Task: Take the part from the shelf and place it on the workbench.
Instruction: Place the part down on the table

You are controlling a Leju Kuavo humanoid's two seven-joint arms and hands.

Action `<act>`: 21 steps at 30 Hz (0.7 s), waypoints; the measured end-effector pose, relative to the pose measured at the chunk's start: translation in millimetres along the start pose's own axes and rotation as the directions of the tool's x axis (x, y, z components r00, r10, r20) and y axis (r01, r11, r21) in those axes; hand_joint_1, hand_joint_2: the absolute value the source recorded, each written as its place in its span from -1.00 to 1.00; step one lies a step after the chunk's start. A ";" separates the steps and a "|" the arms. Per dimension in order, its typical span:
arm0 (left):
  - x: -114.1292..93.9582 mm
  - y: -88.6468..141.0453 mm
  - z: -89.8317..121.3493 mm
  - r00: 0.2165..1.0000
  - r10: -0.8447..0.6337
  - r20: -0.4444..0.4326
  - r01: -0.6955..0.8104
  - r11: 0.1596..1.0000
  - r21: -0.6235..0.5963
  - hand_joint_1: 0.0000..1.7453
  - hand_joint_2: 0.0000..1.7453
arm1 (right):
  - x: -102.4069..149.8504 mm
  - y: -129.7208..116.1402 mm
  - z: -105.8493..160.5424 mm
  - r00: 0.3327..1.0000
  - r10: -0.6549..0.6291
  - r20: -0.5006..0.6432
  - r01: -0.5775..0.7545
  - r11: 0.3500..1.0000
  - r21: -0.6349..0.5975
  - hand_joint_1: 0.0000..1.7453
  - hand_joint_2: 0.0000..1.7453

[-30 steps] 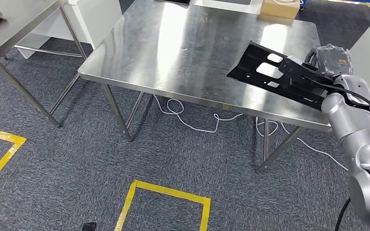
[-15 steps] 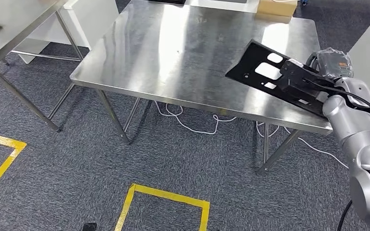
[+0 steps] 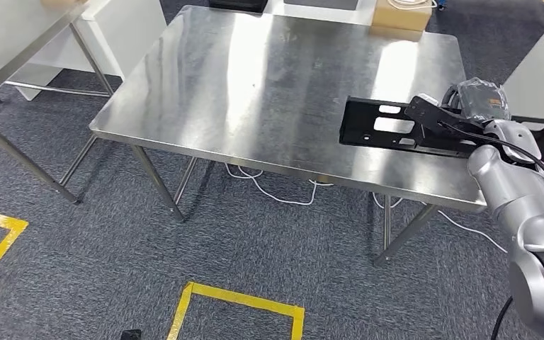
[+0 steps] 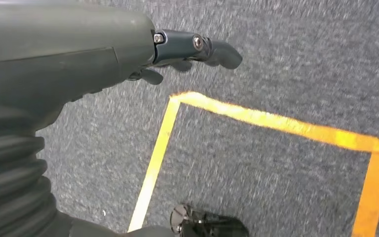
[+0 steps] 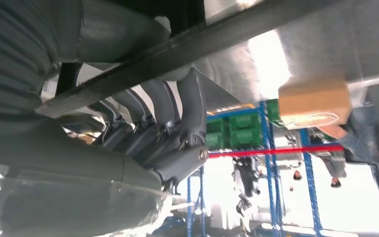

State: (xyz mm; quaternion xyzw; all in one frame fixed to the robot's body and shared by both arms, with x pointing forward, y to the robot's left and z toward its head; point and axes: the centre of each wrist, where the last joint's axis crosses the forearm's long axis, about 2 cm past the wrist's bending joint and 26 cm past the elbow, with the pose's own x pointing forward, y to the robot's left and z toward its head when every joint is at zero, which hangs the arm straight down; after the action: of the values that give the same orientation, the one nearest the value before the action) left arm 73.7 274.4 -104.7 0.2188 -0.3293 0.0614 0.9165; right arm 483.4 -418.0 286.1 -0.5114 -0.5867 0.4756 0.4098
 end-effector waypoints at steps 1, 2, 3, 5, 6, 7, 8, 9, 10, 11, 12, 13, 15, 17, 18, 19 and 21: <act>0.7 -0.5 -0.1 1.000 0.000 0.001 0.000 1.000 -0.001 -1.00 1.00 | 0.3 0.4 0.1 1.000 0.001 0.001 -0.001 1.000 0.001 0.96 1.00; 1.5 -1.1 -0.4 1.000 0.001 0.002 -0.001 1.000 -0.003 -1.00 1.00 | 0.9 1.4 0.3 1.000 0.002 0.003 -0.002 1.000 0.005 0.96 1.00; 2.4 -1.7 -0.6 1.000 0.002 0.003 -0.002 1.000 -0.005 -1.00 1.00 | 1.5 2.9 0.8 1.000 0.003 0.003 -0.003 1.000 0.010 0.96 1.00; 3.1 -3.3 -0.2 1.000 0.003 0.004 -0.003 1.000 -0.011 -1.00 1.00 | 4.2 8.6 2.8 1.000 0.003 0.005 -0.004 1.000 0.025 0.96 1.00; 2.9 -4.0 0.4 1.000 0.004 0.003 -0.004 1.000 -0.013 -1.00 1.00 | 6.2 11.5 3.6 1.000 0.003 0.007 -0.003 0.999 0.032 0.96 1.00; 2.7 -4.5 0.8 1.000 0.004 0.001 -0.004 1.000 -0.015 -1.00 1.00 | 8.3 13.6 3.9 1.000 0.002 0.011 -0.002 0.999 0.036 0.96 1.00; 2.5 -4.8 1.0 1.000 0.004 0.001 -0.004 1.000 -0.016 -1.00 1.00 | 10.0 15.0 4.0 1.000 0.002 0.014 -0.002 0.999 0.039 0.96 1.00; 2.6 -4.5 0.8 1.000 0.003 0.001 -0.003 1.000 -0.016 -1.00 1.00 | 11.2 16.0 4.0 1.000 0.002 0.016 -0.002 0.999 0.041 0.96 1.00; 2.9 -4.1 0.5 1.000 0.002 0.002 -0.002 1.000 -0.015 -1.00 1.00 | 12.2 16.7 3.9 1.000 0.001 0.018 -0.002 0.999 0.043 0.96 1.00; 3.0 -3.7 0.1 1.000 0.001 0.003 -0.001 1.000 -0.015 -1.00 1.00 | 13.3 17.9 4.2 1.000 0.001 0.020 -0.002 0.999 0.046 0.96 1.00; 2.9 -3.4 0.0 1.000 0.000 0.003 0.000 1.000 -0.014 -1.00 1.00 | 14.2 19.1 4.5 1.000 0.000 0.022 -0.001 0.999 0.048 0.96 1.00; 2.8 -3.6 0.2 1.000 0.000 0.002 0.000 1.000 -0.015 -1.00 1.00 | 15.3 20.3 4.7 1.000 -0.001 0.023 -0.001 0.999 0.051 0.96 1.00; 3.0 -3.9 0.2 1.000 0.000 0.002 0.000 1.000 -0.016 -1.00 1.00 | 17.0 21.0 4.4 1.000 -0.002 0.026 0.001 0.999 0.051 0.96 1.00; 3.5 -4.1 0.0 1.000 0.000 0.003 0.000 1.000 -0.016 -1.00 1.00 | 19.3 18.6 2.1 1.000 -0.004 0.030 0.003 0.999 0.044 0.96 1.00; 3.5 -4.0 0.0 1.000 0.000 0.003 0.000 1.000 -0.016 -1.00 1.00 | 20.6 17.5 0.9 0.999 -0.006 0.033 0.004 0.999 0.041 0.96 1.00; 3.2 -3.8 0.1 1.000 -0.001 0.003 0.001 1.000 -0.016 -1.00 1.00 | 22.1 17.6 0.4 0.999 -0.007 0.035 0.006 0.999 0.040 0.96 1.00; 2.7 -3.4 0.1 1.000 -0.002 0.001 0.002 1.000 -0.015 -1.00 1.00 | 25.1 18.8 -0.1 0.999 -0.011 0.041 0.010 0.999 0.042 0.96 1.00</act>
State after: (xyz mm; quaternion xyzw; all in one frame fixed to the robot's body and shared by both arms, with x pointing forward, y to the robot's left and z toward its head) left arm 76.6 271.2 -104.1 0.2122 -0.3301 0.0576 0.9180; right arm 483.8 -392.7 267.6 -0.4897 -0.5877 0.4961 0.4107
